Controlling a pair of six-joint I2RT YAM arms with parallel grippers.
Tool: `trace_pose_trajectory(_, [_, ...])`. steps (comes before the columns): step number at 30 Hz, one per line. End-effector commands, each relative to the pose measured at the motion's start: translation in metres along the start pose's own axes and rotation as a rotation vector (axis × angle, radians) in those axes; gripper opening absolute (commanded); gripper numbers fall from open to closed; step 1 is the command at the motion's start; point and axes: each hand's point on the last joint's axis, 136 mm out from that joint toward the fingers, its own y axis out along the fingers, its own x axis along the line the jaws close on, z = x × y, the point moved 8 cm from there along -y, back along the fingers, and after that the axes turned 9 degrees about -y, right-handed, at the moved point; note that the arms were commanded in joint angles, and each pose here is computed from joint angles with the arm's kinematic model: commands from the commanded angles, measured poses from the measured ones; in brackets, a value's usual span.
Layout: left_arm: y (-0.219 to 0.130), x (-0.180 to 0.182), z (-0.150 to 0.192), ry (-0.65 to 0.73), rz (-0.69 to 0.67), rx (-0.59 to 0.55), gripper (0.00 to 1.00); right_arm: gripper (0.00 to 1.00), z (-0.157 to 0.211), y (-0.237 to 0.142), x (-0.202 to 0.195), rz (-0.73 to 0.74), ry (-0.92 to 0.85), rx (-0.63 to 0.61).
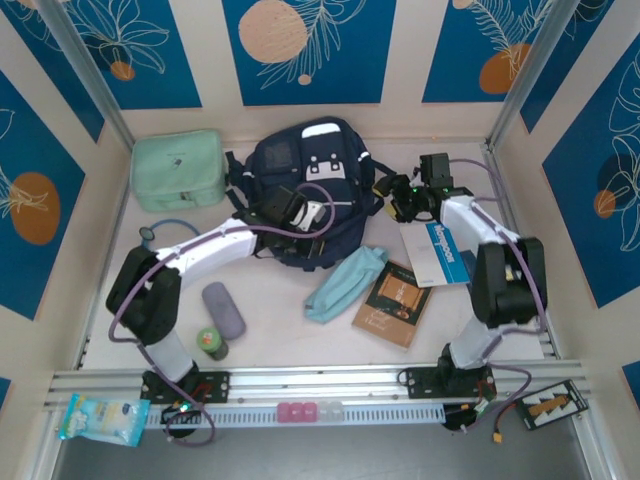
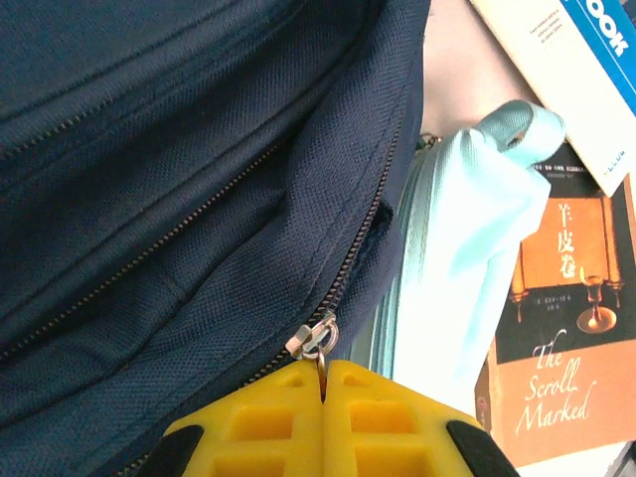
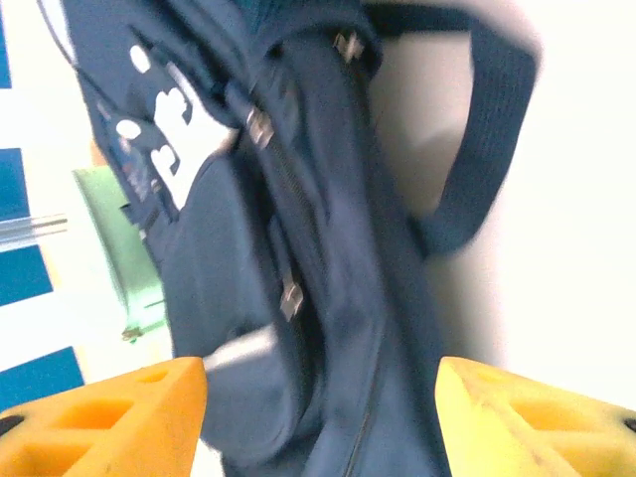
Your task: Pack books, pencil case, and school supplies into a backpack
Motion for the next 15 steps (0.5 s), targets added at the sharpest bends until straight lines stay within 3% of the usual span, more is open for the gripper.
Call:
trace_pose_trajectory(1, [0.000,-0.014,-0.018,-0.003,0.044,-0.042,0.00,0.64,0.045,-0.005,0.009,0.028,0.095,0.074])
trace_pose_trajectory(7, [0.007,-0.017,-0.025,-0.001,0.049,-0.031,0.00,0.64,0.087,0.012,0.014,0.088,0.180,0.125])
trace_pose_trajectory(15, [0.010,-0.017,-0.023,-0.001,0.045,-0.022,0.00,0.57,0.084,0.054,0.024,0.058,0.141,0.214])
